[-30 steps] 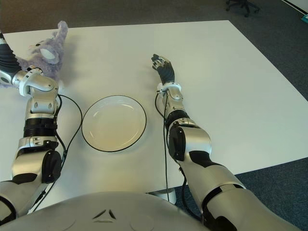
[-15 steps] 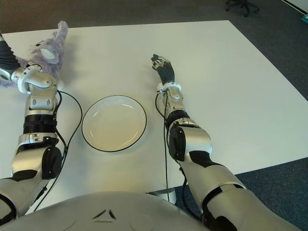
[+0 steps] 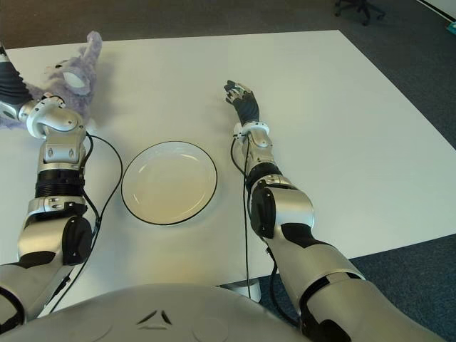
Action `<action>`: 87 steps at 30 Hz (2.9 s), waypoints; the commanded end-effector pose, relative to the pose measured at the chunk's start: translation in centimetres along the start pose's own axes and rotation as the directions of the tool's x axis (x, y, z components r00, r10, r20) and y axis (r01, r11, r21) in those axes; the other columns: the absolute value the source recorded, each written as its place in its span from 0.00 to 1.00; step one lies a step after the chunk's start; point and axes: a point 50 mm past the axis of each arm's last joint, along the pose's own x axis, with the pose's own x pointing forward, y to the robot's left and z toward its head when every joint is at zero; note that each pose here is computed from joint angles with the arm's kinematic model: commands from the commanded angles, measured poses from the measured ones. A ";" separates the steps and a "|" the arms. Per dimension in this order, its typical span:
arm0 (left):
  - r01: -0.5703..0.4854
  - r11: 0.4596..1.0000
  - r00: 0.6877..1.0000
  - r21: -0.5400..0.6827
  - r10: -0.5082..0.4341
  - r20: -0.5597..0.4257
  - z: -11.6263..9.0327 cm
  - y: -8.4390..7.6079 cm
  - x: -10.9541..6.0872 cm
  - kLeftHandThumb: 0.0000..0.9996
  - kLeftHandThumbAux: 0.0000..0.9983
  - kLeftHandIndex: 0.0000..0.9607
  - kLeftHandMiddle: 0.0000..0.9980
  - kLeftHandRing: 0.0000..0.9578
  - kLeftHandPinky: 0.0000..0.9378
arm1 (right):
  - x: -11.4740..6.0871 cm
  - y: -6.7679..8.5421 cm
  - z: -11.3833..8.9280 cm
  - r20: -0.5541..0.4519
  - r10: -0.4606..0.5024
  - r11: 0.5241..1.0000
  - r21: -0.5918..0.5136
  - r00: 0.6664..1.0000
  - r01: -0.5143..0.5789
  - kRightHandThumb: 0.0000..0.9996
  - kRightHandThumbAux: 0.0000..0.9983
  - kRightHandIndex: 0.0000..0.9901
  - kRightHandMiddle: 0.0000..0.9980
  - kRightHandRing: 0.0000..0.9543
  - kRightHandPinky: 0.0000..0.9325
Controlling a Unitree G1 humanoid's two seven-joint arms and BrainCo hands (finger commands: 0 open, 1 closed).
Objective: Put the doll into the plate.
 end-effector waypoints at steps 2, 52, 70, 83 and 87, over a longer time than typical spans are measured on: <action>0.006 1.000 0.999 -0.002 -0.006 -0.051 -0.6 -0.2 0.0 0.23 0.38 0.00 0.02 0.02 0.01 | -1.0 -0.5 -2.2 -0.085 -0.025 0.999 0.023 0.996 0.028 0.70 0.72 0.41 0.15 0.13 0.15; 0.015 0.998 0.978 -0.060 -0.027 -0.209 -2.3 -0.5 0.5 0.19 0.37 0.00 0.08 0.10 0.15 | -1.1 -0.6 -2.5 -0.102 -0.036 0.997 0.062 0.994 0.042 0.70 0.73 0.41 0.16 0.14 0.16; 0.025 0.992 0.968 -0.125 -0.055 -0.244 -2.5 -0.5 0.8 0.22 0.40 0.00 0.11 0.16 0.20 | -1.2 -0.8 -2.5 -0.096 -0.024 0.998 0.049 0.995 0.029 0.70 0.73 0.41 0.16 0.13 0.15; 0.048 0.992 0.963 -0.115 -0.077 -0.258 -3.1 -0.6 1.3 0.16 0.36 0.00 0.21 0.27 0.34 | -1.3 -0.7 -2.6 -0.088 -0.009 0.999 0.043 0.996 0.012 0.70 0.73 0.40 0.16 0.13 0.16; 0.047 0.993 0.962 -0.112 -0.075 -0.263 -3.2 -0.7 1.4 0.19 0.32 0.00 0.42 0.53 0.62 | -1.3 -0.6 -2.7 -0.089 -0.010 0.999 0.044 0.996 0.014 0.70 0.73 0.40 0.15 0.13 0.16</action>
